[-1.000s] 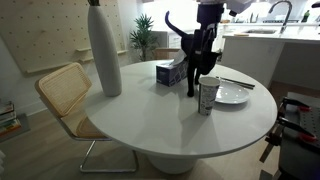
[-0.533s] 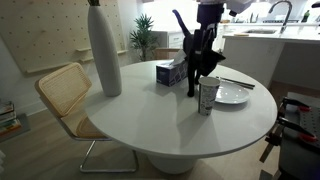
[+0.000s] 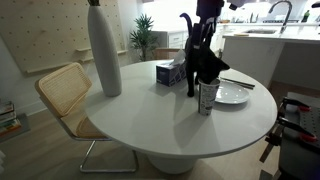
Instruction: Move the cup to the left of the plate
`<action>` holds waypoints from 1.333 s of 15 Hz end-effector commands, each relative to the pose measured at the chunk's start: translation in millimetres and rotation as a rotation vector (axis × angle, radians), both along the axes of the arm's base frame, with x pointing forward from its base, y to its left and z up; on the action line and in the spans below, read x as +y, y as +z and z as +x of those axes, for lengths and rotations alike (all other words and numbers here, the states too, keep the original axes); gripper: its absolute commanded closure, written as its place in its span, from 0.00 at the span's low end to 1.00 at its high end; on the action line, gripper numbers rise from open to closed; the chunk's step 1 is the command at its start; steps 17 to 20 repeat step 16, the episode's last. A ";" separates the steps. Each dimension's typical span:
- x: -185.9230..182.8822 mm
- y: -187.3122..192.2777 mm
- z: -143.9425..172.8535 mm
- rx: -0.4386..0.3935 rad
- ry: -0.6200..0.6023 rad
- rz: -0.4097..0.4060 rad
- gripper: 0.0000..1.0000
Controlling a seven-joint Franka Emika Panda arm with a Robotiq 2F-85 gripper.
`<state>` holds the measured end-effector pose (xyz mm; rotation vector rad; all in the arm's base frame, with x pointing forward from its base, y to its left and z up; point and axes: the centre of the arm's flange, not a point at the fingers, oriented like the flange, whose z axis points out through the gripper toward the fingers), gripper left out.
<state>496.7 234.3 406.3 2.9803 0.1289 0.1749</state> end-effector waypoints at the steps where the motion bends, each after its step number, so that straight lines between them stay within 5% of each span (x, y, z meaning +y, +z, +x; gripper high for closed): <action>1: 4.4 22.4 -6.6 -0.030 -0.038 -0.029 0.00; 20: 5.3 26.0 -7.0 -0.058 -0.046 -0.008 0.00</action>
